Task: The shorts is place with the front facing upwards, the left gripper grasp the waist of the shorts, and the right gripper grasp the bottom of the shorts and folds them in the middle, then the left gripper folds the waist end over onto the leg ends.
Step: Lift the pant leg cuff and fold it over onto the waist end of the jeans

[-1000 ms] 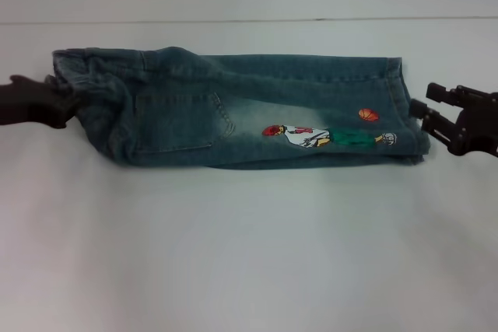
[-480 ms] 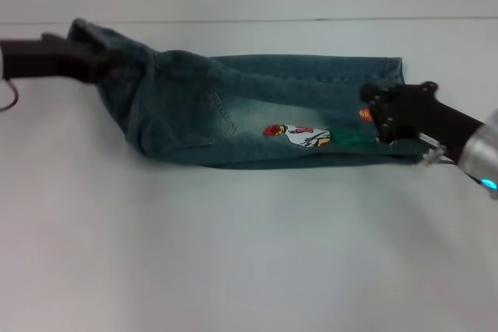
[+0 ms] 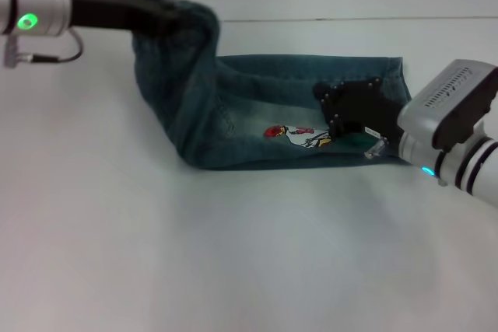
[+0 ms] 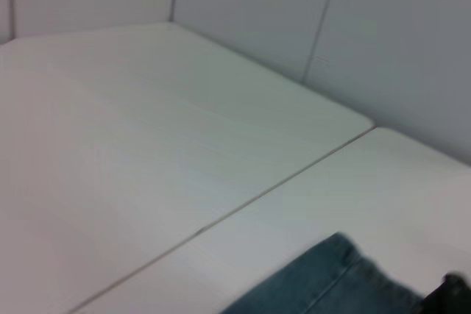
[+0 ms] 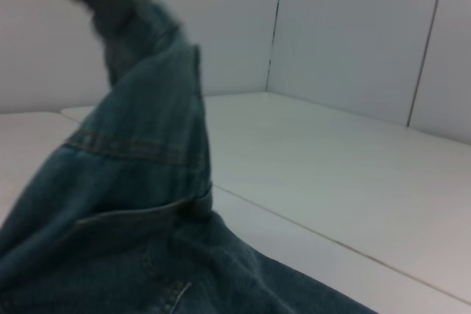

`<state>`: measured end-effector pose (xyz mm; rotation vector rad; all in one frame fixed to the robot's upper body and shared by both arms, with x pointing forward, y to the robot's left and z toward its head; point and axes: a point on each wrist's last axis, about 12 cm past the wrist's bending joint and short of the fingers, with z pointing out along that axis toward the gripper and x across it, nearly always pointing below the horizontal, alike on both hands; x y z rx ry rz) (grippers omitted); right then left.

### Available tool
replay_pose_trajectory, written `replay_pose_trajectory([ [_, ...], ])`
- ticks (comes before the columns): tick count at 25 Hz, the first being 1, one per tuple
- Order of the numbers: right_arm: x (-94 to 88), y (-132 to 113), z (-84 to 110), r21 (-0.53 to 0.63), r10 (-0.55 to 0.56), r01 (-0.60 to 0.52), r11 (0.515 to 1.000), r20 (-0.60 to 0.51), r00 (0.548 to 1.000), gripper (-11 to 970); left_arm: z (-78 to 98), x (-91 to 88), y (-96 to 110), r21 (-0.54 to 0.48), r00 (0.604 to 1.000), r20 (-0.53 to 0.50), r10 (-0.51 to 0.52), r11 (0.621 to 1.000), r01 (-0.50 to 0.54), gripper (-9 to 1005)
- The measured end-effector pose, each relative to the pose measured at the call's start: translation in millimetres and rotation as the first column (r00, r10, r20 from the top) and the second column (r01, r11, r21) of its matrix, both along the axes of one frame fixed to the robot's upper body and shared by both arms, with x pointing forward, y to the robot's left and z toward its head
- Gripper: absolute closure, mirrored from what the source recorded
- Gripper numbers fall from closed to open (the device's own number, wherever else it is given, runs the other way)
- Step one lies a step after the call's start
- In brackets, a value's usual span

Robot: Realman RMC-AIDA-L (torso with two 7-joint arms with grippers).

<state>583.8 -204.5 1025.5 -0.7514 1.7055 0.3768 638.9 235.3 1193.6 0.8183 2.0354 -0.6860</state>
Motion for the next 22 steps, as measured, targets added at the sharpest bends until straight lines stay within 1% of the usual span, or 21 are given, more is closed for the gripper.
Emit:
replay_pose_trajectory([
  [3, 3.1, 6.8, 0.1, -0.007, -0.001, 0.001, 1.000, -0.012, 1.000, 956, 11.2, 5.4, -19.4, -0.005, 0.999, 0.008, -0.032, 0.999, 0.033, 923],
  [9, 4.3, 12.3, -2.3, -0.014, -0.007, 0.006, 1.000, -0.045, 0.999, 953, 35.7, 15.8, -66.1, -0.021, 0.995, 0.030, -0.098, 0.995, 0.099, 916],
  [13, 3.1, 13.8, -4.9, -0.027, -0.006, 0.004, 1.000, -0.061, 0.998, 951, 45.7, 18.7, -100.0, -0.007, 0.990, 0.046, -0.137, 0.991, 0.137, 912],
  [18, 1.8, 14.3, -6.0, -0.025, -0.005, 0.003, 1.000, -0.066, 0.998, 949, 48.4, 18.3, -141.5, 0.032, 0.981, 0.052, -0.185, 0.983, 0.183, 907],
  [22, 0.8, 14.2, -6.4, -0.022, -0.002, 0.001, 1.000, -0.067, 0.998, 947, 43.7, 16.1, -173.5, 0.039, 0.976, 0.032, -0.217, 0.976, 0.216, 903],
])
